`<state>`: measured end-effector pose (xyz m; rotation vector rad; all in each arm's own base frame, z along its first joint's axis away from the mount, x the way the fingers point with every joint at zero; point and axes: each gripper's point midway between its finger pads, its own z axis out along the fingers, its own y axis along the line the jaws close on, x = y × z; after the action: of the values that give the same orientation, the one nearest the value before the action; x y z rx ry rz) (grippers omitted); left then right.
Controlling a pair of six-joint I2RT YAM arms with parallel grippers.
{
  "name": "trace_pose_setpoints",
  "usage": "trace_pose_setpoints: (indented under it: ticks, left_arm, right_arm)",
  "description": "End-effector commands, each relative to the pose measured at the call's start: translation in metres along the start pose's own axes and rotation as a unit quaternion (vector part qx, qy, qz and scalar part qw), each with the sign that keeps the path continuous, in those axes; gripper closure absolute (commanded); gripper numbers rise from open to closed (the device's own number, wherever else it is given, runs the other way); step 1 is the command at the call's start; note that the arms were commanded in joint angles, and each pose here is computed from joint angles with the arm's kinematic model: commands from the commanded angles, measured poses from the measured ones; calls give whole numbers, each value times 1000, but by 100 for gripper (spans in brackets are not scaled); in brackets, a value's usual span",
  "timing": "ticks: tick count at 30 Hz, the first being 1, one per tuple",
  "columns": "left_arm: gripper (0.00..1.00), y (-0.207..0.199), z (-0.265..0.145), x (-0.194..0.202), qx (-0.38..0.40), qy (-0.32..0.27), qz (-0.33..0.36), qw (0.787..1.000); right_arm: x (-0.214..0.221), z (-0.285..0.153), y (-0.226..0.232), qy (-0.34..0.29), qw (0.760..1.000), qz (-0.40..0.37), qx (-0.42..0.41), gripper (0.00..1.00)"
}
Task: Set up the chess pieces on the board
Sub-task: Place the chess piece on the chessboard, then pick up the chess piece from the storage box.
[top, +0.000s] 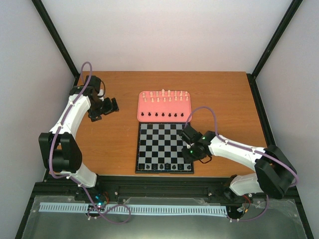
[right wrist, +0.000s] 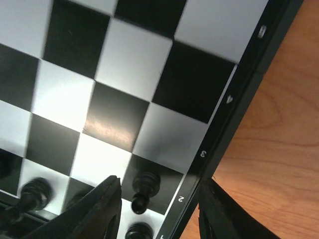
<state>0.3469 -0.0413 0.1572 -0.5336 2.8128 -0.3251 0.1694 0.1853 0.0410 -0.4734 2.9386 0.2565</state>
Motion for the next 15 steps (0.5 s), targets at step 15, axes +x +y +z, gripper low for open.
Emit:
trace_pose_setpoints:
  ticks: [15]
  left_arm:
    - [0, -11, -13, -13, 13, -25, 9, 1000]
  right_arm:
    - [-205, -46, -22, -138, 989, 24, 42, 58]
